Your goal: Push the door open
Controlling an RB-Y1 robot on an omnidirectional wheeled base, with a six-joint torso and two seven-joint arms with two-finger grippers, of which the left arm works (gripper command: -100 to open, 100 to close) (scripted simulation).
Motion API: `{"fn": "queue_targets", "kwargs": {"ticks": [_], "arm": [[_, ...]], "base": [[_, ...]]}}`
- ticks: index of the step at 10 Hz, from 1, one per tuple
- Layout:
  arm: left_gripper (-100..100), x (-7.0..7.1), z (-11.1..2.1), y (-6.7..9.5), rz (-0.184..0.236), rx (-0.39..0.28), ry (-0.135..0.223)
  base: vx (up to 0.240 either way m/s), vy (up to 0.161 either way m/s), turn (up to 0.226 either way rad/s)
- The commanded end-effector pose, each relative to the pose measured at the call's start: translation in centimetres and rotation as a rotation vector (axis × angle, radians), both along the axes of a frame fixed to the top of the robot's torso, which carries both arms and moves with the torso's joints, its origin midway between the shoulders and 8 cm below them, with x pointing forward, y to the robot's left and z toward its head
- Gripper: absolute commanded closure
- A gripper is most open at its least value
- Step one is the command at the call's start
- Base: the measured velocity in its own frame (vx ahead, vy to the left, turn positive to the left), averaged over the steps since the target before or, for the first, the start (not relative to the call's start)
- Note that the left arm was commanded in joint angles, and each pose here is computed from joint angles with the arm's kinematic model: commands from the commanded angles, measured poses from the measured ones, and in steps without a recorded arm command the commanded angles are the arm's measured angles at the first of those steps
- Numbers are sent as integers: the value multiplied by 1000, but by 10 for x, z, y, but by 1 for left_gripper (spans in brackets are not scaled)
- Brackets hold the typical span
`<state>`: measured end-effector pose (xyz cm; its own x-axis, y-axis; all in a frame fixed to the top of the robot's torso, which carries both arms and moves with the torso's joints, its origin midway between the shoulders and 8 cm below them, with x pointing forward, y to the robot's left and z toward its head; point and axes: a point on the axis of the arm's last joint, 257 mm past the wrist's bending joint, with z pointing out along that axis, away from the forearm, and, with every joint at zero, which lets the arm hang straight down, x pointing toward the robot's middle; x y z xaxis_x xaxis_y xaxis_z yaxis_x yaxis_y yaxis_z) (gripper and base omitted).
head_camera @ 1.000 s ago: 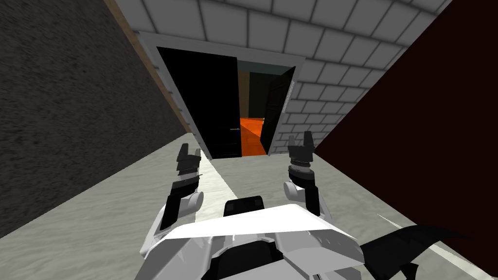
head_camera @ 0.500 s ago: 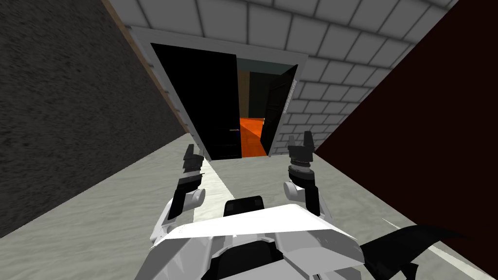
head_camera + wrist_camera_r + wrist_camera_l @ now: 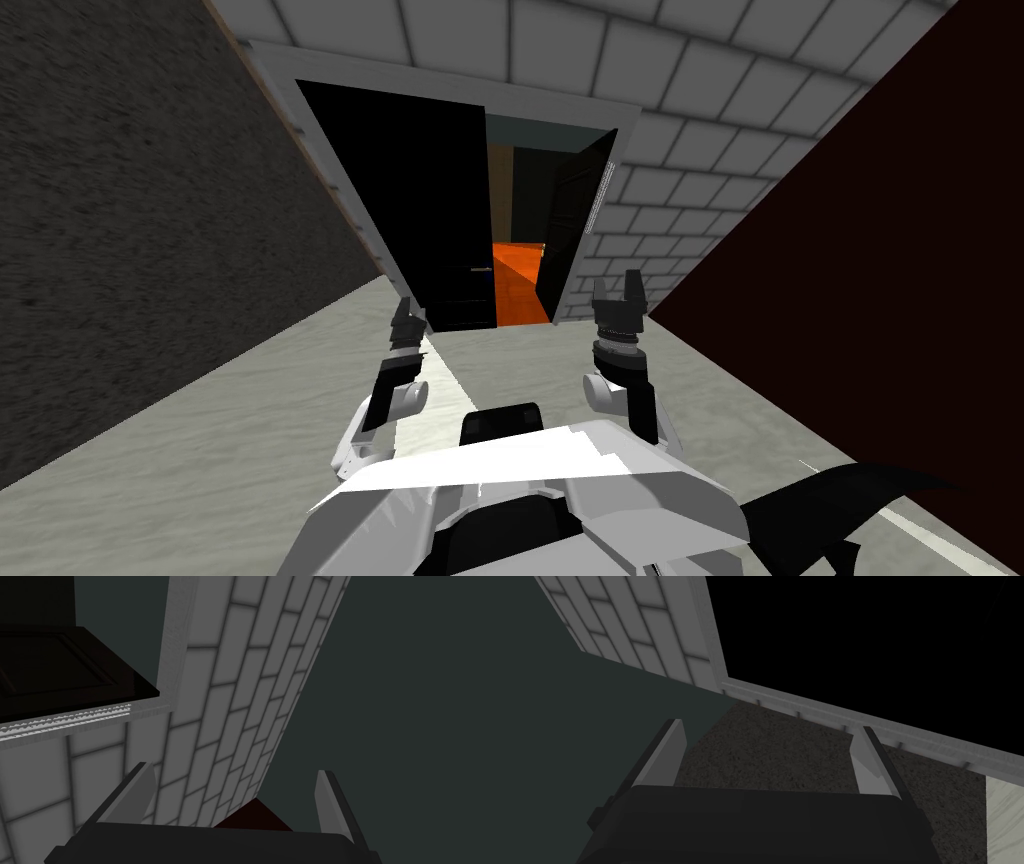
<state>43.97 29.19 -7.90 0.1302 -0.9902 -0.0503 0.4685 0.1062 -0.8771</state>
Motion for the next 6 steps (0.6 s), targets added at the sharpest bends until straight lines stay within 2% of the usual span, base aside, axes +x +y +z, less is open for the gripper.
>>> {"fn": "queue_targets", "kwargs": {"ticks": [1,6], "arm": [[-100,5,-6,1,-1,0,10],[-100,36,-37,1,-9,2,68]], "base": [[62,0,0],[85,-4,0]]}}
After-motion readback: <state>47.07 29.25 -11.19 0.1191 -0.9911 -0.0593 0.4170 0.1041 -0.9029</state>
